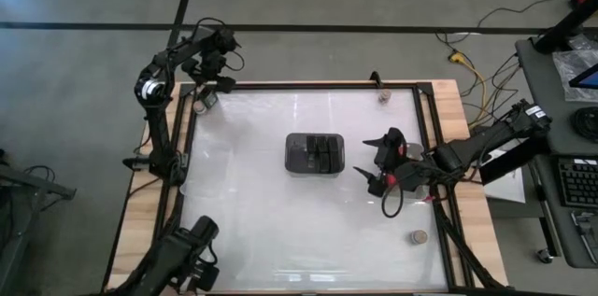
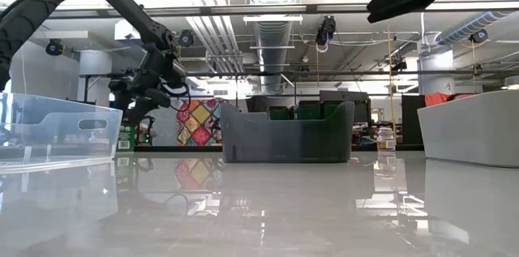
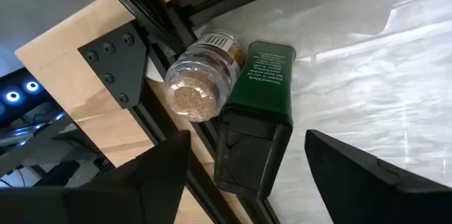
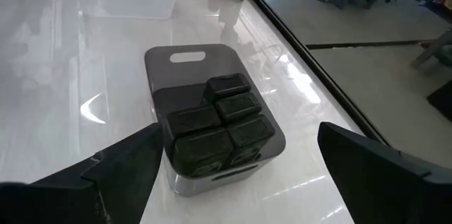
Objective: Sort spices by type
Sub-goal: Put the green spice can into the gray bin
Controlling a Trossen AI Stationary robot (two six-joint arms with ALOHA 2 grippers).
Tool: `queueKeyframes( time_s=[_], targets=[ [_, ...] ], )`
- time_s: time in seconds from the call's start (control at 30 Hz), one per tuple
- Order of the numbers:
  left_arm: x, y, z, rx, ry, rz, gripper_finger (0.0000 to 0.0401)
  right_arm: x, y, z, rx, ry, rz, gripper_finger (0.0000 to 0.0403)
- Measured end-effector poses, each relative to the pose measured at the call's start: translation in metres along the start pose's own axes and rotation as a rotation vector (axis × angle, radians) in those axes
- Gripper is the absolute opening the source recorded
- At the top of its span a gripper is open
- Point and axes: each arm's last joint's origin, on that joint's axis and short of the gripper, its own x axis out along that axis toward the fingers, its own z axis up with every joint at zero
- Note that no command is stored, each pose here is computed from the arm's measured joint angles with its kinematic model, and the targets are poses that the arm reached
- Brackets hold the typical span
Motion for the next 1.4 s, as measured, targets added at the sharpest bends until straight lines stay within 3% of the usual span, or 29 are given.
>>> queueKeyframes(
  time_s=[0.3,0.7,1.0,1.4],
  targets=[
    [0.000,-0.002,0.000,0.014,0.002,-0.025,0.0222,0.000,-0.001,-0.003,0.015,0.021,-0.006,0.0366],
    [-0.002,-0.009,-0.005,0.055,0.039,-0.070,0.0216,0.000,-0.001,-0.004,0.003,0.033,-0.010,0.0366],
    [-0.007,-0.031,-0.008,0.115,0.031,-0.064,0.0215,0.000,-0.001,-0.005,-0.001,0.036,-0.012,0.0366],
    [-0.004,-0.039,-0.010,0.135,0.036,-0.064,0.0178,0.000,-0.001,-0.005,-0.001,0.036,-0.012,0.0366]
  ],
)
